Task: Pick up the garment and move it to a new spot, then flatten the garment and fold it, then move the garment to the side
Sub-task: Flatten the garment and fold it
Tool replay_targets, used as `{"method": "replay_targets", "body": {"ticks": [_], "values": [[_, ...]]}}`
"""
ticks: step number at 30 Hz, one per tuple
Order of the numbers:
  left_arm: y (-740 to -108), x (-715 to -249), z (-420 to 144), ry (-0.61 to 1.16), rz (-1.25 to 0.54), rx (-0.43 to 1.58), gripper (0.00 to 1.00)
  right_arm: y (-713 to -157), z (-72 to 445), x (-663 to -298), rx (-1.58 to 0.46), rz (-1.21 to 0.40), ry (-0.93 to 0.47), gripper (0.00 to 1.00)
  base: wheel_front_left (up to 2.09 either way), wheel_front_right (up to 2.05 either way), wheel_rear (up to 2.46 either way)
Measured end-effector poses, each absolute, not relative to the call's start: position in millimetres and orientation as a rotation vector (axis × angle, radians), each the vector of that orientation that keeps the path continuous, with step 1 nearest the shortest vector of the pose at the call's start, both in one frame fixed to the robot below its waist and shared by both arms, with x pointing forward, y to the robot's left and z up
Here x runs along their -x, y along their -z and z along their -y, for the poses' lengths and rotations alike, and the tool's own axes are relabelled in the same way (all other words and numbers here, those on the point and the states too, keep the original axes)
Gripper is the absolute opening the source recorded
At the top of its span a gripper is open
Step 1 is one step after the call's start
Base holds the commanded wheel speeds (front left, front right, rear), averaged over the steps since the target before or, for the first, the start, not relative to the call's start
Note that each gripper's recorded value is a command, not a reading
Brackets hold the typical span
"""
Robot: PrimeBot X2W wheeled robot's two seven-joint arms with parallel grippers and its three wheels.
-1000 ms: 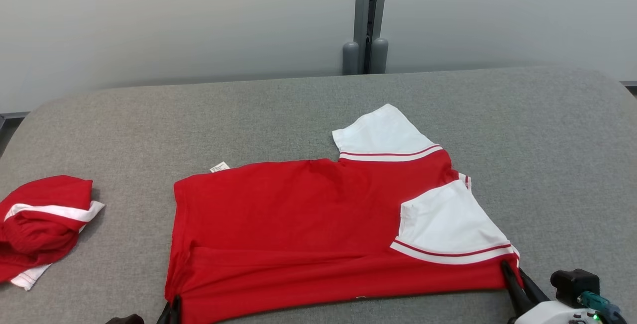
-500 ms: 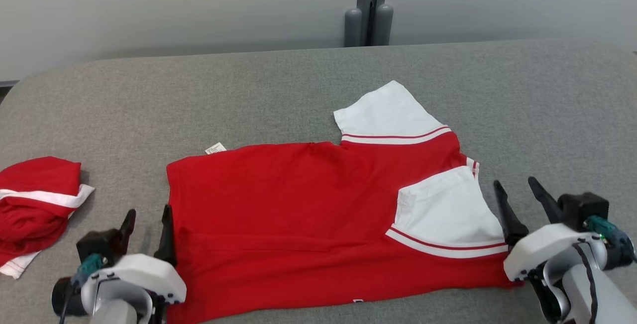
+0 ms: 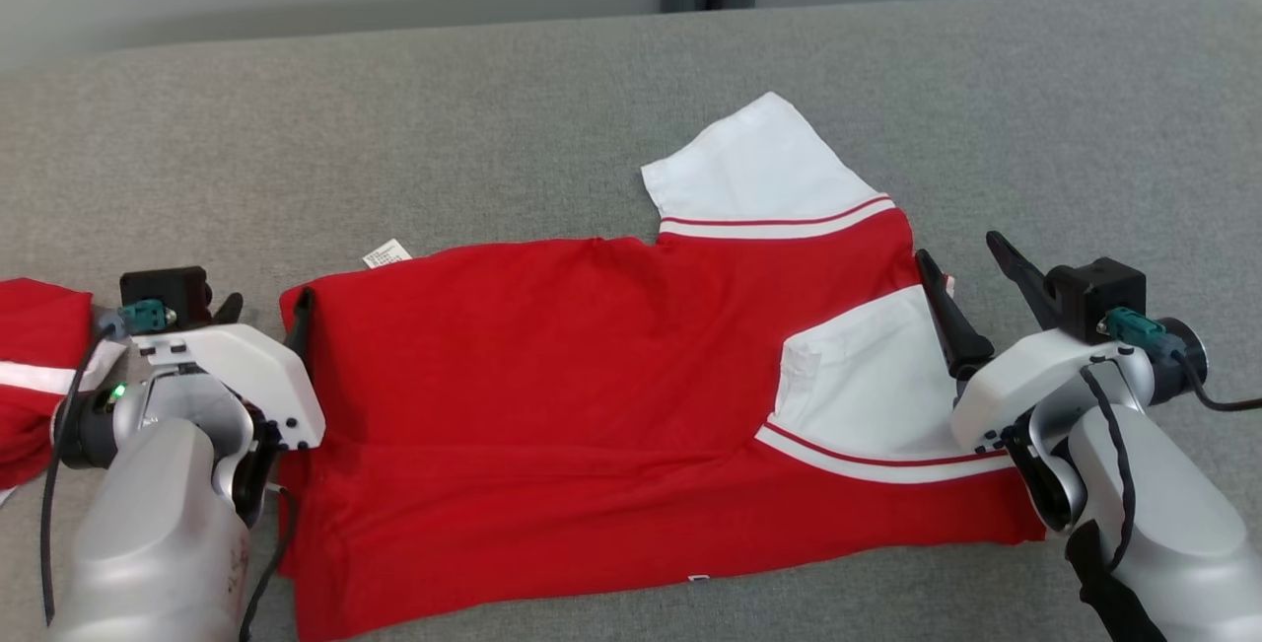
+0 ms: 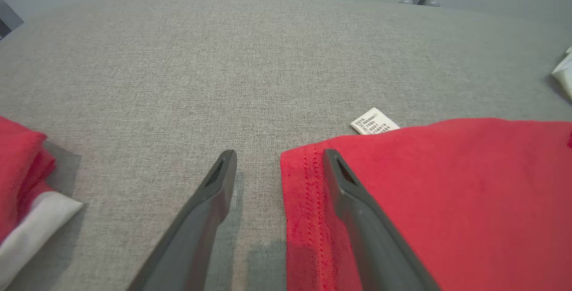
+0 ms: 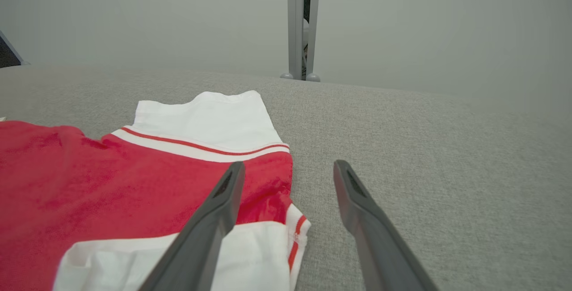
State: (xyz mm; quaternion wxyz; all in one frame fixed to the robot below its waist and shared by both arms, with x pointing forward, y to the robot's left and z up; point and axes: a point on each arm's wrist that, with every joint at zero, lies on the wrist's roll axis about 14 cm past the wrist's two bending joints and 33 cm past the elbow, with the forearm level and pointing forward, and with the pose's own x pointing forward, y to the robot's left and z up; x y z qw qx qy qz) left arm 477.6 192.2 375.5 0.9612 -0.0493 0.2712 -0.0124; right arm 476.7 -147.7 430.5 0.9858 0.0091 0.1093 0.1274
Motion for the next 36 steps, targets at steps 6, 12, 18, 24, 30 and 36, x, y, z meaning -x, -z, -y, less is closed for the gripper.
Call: {"method": "replay_targets", "body": {"ticks": [6, 12, 18, 24, 30, 36], "values": [[-352.8, -481.9, -182.7, 0.056, -0.634, 0.091, 1.0, -422.1, 153.4, -485.3, -0.008, -0.238, -0.254, 1.0, 0.0, 0.0, 0.0], [-346.3, -484.3, -173.2, 0.095, -0.664, 0.078, 0.13, -430.8, 160.9, -503.8, 0.026, -0.217, -0.256, 1.0, 0.0, 0.0, 0.0], [-346.0, -486.1, -170.2, 0.12, -0.654, 0.056, 0.0, -445.0, 147.4, -536.6, 0.083, -0.212, -0.308, 1.0, 0.0, 0.0, 0.0], [-355.6, -496.5, -173.1, 0.126, -0.572, 0.036, 0.0, -444.6, 122.3, -571.2, 0.112, -0.288, -0.361, 1.0, 0.0, 0.0, 0.0], [-359.7, -503.0, -173.6, 0.12, -0.522, 0.042, 0.0, -422.4, 98.1, -595.0, 0.108, -0.423, -0.402, 1.0, 0.0, 0.0, 0.0], [-352.8, -502.1, -179.9, 0.112, -0.515, 0.035, 0.0, -395.2, 80.5, -613.5, 0.098, -0.545, -0.426, 1.0, 0.0, 0.0, 0.0]]}}
